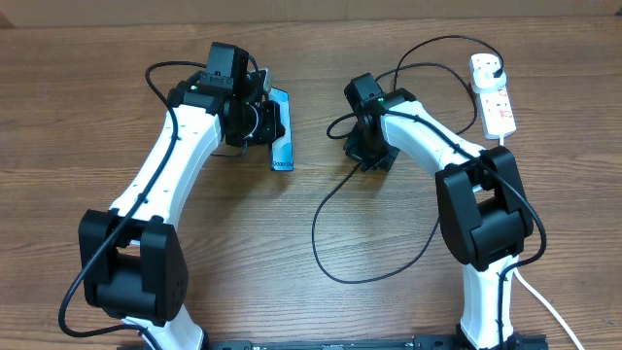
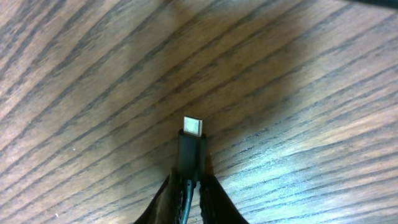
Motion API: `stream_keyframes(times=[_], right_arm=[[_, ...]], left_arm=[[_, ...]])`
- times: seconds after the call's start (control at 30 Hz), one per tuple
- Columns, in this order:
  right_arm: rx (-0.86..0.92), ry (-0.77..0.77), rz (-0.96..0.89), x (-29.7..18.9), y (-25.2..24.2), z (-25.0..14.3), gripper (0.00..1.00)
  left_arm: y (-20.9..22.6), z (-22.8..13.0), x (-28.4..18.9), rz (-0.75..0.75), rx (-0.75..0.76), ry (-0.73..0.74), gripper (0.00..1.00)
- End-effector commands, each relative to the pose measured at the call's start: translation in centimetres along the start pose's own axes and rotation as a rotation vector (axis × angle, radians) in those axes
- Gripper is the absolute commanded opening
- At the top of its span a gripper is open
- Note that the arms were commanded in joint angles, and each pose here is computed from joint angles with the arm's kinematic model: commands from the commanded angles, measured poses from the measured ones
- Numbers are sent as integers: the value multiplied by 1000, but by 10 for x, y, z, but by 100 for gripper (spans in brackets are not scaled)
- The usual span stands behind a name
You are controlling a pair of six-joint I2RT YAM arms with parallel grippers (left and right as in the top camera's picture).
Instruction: Plug charger to phone and switch on socket
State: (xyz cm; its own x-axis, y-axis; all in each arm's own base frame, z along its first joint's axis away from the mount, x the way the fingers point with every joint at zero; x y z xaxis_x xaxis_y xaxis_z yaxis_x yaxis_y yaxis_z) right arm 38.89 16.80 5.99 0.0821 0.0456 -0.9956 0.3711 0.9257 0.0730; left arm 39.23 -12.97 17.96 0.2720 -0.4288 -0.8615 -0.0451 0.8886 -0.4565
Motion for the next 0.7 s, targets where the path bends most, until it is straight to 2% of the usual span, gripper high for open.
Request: stream_keyframes(times=[0.0, 0.1, 0.27, 0.43, 0.67], right_arm=[[2, 59, -39, 27, -7, -6, 9], [-2, 64, -34, 27, -6, -6, 4], [-87, 106, 53, 25, 1, -7, 4], [-97, 161, 129, 14, 5, -9, 4], [-237, 168, 364, -41, 16, -7, 4]], left_arm=[[-2, 0, 0, -25, -11, 7, 4], [-2, 0, 0, -25, -11, 7, 4], [-3, 0, 0, -33, -11, 10, 4], [-16, -5, -3, -174, 17, 59, 4], [-23, 2, -20, -412, -12, 94, 4]])
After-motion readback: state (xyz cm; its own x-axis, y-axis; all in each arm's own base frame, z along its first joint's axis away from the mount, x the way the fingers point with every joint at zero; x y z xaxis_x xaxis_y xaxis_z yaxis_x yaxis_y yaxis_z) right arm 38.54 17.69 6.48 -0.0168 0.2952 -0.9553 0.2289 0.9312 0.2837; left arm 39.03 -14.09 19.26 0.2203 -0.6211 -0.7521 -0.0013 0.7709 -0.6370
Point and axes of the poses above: each gripper's point midway between its finger pads, its own x axis out along the fingers, its own y axis along the line the jaws close on, z = x × y, the point moved 6 cm from there along -x, back along the fingers, and after that the axes turned 7 degrees about -x, right-handed, at the moved point
